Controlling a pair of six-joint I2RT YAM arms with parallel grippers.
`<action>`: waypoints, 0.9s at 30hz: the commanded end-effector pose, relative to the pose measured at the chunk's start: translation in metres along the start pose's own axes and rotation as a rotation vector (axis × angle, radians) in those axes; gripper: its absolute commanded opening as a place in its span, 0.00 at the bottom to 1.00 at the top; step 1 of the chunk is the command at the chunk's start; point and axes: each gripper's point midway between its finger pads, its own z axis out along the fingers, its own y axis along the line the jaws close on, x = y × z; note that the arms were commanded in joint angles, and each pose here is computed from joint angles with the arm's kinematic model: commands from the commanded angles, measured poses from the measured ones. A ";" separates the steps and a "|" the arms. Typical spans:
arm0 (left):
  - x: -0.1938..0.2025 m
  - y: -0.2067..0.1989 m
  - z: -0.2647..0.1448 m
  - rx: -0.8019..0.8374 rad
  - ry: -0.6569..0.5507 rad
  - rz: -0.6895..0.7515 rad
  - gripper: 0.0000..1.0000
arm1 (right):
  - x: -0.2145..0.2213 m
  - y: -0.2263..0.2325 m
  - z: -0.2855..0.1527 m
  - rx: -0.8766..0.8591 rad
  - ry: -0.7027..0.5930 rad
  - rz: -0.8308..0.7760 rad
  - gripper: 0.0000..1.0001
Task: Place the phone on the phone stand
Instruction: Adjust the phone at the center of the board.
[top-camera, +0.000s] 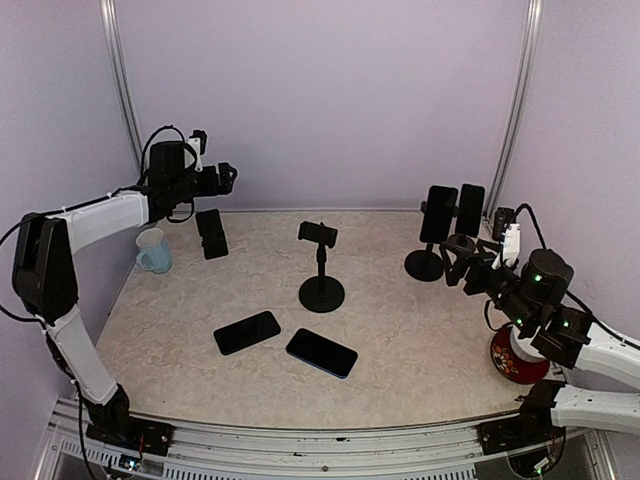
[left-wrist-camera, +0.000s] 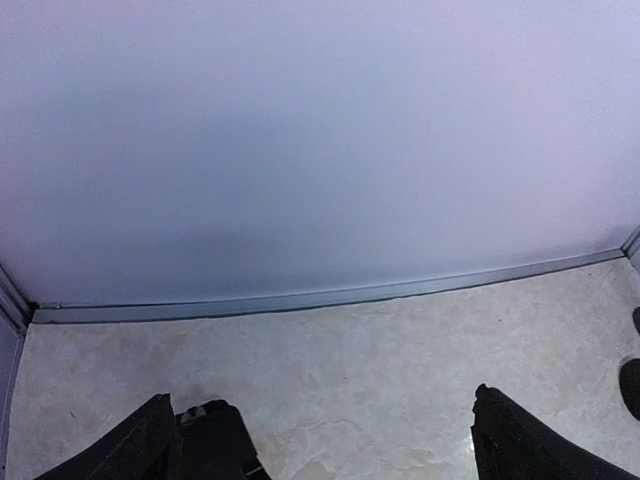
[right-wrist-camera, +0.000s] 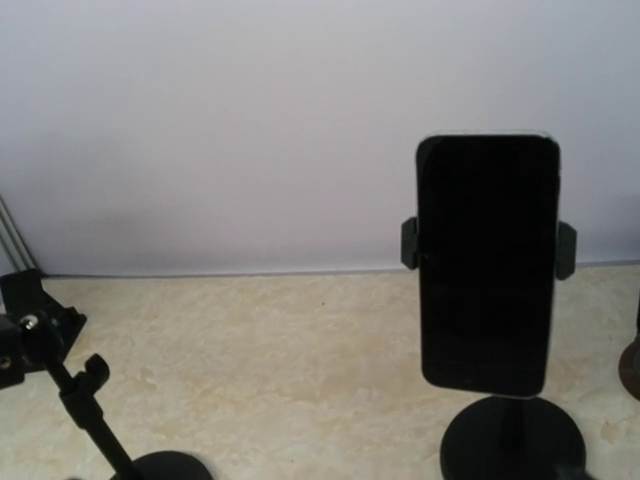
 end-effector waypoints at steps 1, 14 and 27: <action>0.030 -0.041 -0.015 0.086 0.049 0.026 0.99 | 0.005 -0.003 0.003 0.006 0.003 0.000 1.00; 0.105 -0.108 -0.065 0.259 0.179 0.053 0.99 | 0.009 -0.006 0.001 0.014 0.001 0.000 1.00; 0.174 -0.144 -0.093 0.405 0.353 0.152 0.99 | 0.014 -0.006 0.003 0.011 0.011 -0.007 1.00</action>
